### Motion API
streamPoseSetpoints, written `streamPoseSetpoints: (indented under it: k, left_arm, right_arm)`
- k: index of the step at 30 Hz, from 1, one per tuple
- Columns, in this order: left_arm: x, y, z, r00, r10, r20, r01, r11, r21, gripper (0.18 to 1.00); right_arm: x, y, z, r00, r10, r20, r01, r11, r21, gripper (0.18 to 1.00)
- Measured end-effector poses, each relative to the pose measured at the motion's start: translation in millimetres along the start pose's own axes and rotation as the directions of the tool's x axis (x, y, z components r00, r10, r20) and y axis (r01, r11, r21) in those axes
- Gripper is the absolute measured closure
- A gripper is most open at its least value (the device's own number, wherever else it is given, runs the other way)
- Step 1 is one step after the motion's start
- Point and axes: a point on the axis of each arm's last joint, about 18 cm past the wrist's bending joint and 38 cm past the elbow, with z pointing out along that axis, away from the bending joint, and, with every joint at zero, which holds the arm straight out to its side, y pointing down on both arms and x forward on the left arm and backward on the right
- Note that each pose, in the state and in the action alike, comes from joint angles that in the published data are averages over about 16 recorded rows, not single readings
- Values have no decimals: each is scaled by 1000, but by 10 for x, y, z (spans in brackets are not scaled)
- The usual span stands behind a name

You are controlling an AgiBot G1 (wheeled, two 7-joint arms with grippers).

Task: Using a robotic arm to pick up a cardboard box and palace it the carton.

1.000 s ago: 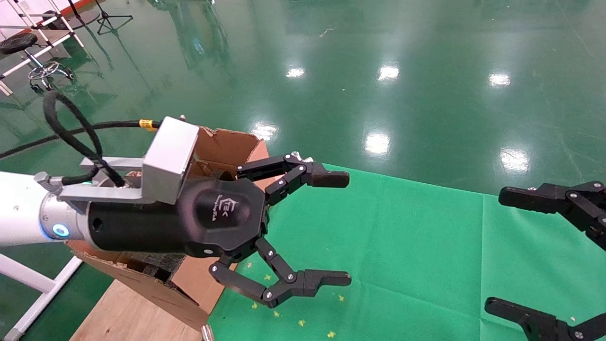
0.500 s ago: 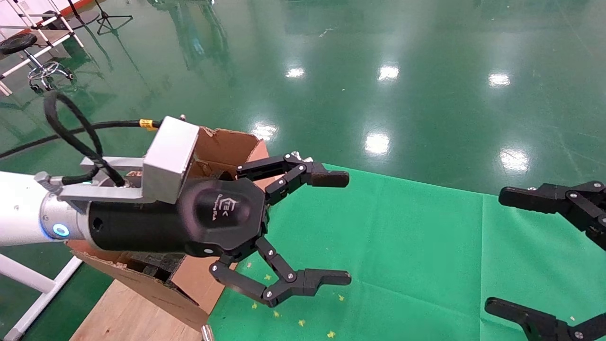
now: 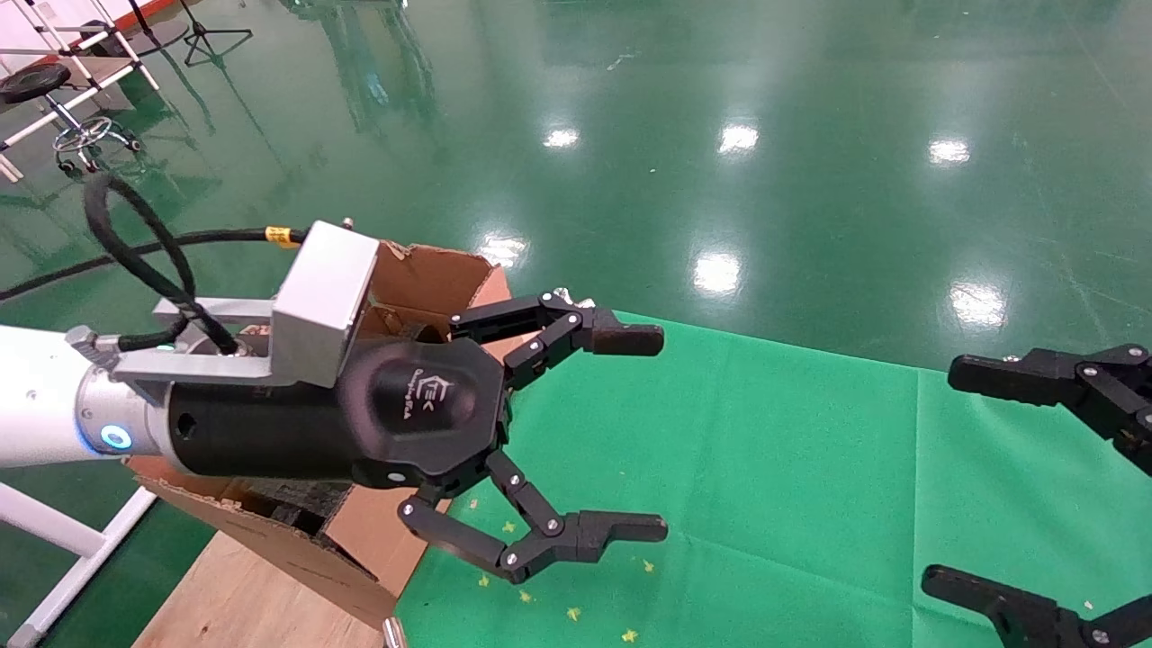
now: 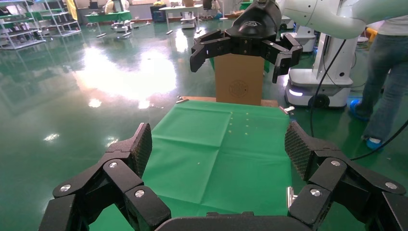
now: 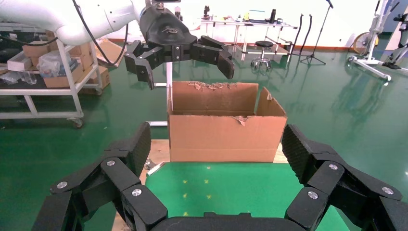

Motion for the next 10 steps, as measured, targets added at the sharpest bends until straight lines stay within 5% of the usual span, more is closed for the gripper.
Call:
streamPoseSetpoints:
  k: [10]
  left_arm:
    - [0, 0, 0, 1000, 0, 0, 0, 1000, 0, 184]
  right_arm:
    - [0, 0, 0, 1000, 0, 0, 0, 1000, 0, 178]
